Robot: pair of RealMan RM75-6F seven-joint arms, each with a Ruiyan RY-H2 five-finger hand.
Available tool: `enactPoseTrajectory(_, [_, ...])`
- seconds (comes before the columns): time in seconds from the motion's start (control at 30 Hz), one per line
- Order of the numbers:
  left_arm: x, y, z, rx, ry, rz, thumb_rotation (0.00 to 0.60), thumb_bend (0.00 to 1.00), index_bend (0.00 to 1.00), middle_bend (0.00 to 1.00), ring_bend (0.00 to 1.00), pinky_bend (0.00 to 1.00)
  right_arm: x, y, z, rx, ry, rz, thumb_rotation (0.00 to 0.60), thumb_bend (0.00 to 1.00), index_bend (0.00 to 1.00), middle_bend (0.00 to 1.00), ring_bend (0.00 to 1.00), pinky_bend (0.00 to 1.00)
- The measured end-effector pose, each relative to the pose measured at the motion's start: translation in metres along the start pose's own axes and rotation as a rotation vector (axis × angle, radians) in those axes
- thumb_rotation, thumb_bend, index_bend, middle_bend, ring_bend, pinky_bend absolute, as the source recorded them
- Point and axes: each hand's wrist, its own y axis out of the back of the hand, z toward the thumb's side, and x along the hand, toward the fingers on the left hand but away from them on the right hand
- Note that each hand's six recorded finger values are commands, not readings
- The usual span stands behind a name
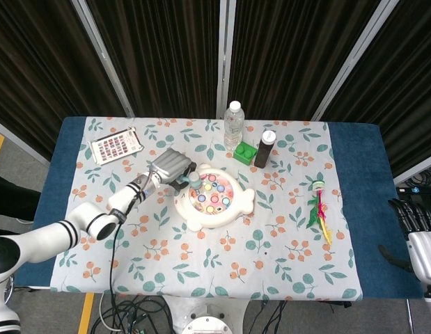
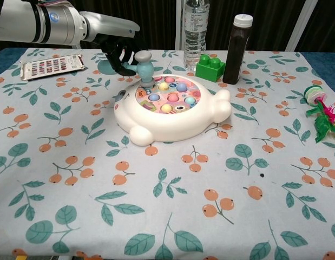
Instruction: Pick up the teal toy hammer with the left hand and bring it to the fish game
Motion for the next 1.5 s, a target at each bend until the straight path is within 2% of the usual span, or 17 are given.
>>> enactPoseTrajectory(0.27, [-0.008, 0.016, 0.002, -0.032, -0.002, 0.032, 0.6, 0.63, 0.66, 0.64, 0.52, 0.58, 0.0, -0.001, -0.001, -0.004, 0.002, 0.001, 0.6, 0.14, 0.0, 0.09, 0.0, 0.0])
enactPoseTrajectory(0.67, [0.003, 0.001, 0.008, 0.029, 0.006, -0.027, 0.6, 0.63, 0.66, 0.65, 0.52, 0.58, 0.001, -0.002, -0.004, -0.006, -0.007, 0.003, 0.6, 0.14, 0.0, 0.09, 0.0, 0.0])
enactPoseTrajectory(0.87, [-0.005, 0.014, 0.006, 0.013, 0.007, 0.004, 0.6, 0.63, 0.66, 0.65, 0.52, 0.58, 0.003, 0.001, -0.003, -0.006, 0.0, -0.009, 0.6, 0.14, 0.0, 0.09, 0.0, 0.0])
enactPoseTrajectory(1.07, [-0.03, 0.021, -0.007, -0.049, 0.027, 0.07, 0.6, 0.63, 0.66, 0.64, 0.52, 0.56, 0.006, 0.002, -0.005, -0.011, 0.002, -0.014, 0.6, 0.14, 0.0, 0.09, 0.0, 0.0])
enactPoseTrajectory(1.17, [-0.046, 0.015, -0.022, -0.095, 0.057, 0.111, 0.6, 0.62, 0.65, 0.63, 0.51, 0.51, 0.006, 0.001, -0.005, -0.014, 0.007, -0.01, 0.6, 0.14, 0.0, 0.09, 0.0, 0.0])
enactPoseTrajectory(1.27, [-0.063, 0.0, -0.038, -0.147, 0.091, 0.136, 0.6, 0.62, 0.64, 0.62, 0.49, 0.45, 0.004, -0.001, -0.003, -0.017, 0.013, -0.003, 0.6, 0.14, 0.0, 0.09, 0.0, 0.0])
enactPoseTrajectory(1.5, [-0.076, -0.044, -0.066, -0.17, 0.151, 0.119, 0.6, 0.61, 0.61, 0.6, 0.46, 0.42, 0.002, -0.004, 0.001, -0.019, 0.023, 0.006, 0.6, 0.14, 0.0, 0.09, 0.0, 0.0])
